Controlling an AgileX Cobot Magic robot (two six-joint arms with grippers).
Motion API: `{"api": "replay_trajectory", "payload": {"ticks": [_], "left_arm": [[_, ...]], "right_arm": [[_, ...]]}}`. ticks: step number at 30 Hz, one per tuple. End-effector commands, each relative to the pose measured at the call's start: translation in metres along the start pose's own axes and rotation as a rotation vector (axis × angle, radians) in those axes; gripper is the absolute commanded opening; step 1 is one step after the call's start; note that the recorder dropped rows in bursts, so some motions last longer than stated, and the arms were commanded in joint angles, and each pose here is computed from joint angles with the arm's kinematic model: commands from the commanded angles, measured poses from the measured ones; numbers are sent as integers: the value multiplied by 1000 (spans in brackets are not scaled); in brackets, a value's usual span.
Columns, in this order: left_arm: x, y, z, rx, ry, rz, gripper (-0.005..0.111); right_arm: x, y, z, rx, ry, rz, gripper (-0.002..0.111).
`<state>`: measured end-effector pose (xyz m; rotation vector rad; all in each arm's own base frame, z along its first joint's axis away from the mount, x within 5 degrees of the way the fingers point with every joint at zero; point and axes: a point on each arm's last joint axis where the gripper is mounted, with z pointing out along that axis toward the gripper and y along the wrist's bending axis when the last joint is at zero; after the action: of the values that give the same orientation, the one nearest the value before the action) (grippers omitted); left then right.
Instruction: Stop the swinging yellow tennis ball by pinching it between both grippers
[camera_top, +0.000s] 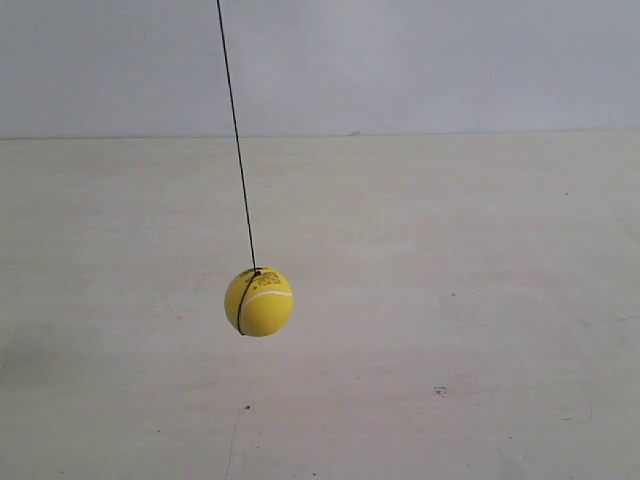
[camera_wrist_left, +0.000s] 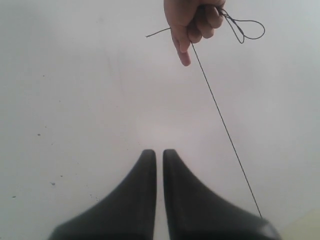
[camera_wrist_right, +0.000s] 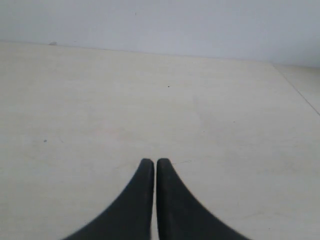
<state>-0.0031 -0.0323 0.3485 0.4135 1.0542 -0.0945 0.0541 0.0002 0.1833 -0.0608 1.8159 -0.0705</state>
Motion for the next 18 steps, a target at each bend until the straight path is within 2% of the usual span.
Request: {"api": "replay_trajectory", "payload": {"ticks": [1, 2, 3, 5, 9, 11, 13, 18], "left_arm": [[7, 4, 0, -51, -35, -37, 5], [11, 6, 1, -84, -64, -84, 5], [14, 8, 1, -113, -69, -63, 5], [27, 14, 0, -194, -81, -92, 5], [62, 22, -3, -335, 73, -101, 5], [85, 21, -6, -339, 228, -70, 5], [100, 18, -9, -329, 326, -61, 5], [138, 10, -19, -318, 497, -109, 5]], "right_arm": [[-1, 0, 0, 4, -11, -5, 0], [-1, 0, 0, 4, -11, -7, 0], [-1, 0, 0, 4, -11, -7, 0], [-1, 0, 0, 4, -11, -7, 0], [-1, 0, 0, 4, -11, -4, 0], [-1, 0, 0, 4, -11, -4, 0], [-1, 0, 0, 4, -11, -4, 0], [-1, 0, 0, 4, -11, -4, 0]]}}
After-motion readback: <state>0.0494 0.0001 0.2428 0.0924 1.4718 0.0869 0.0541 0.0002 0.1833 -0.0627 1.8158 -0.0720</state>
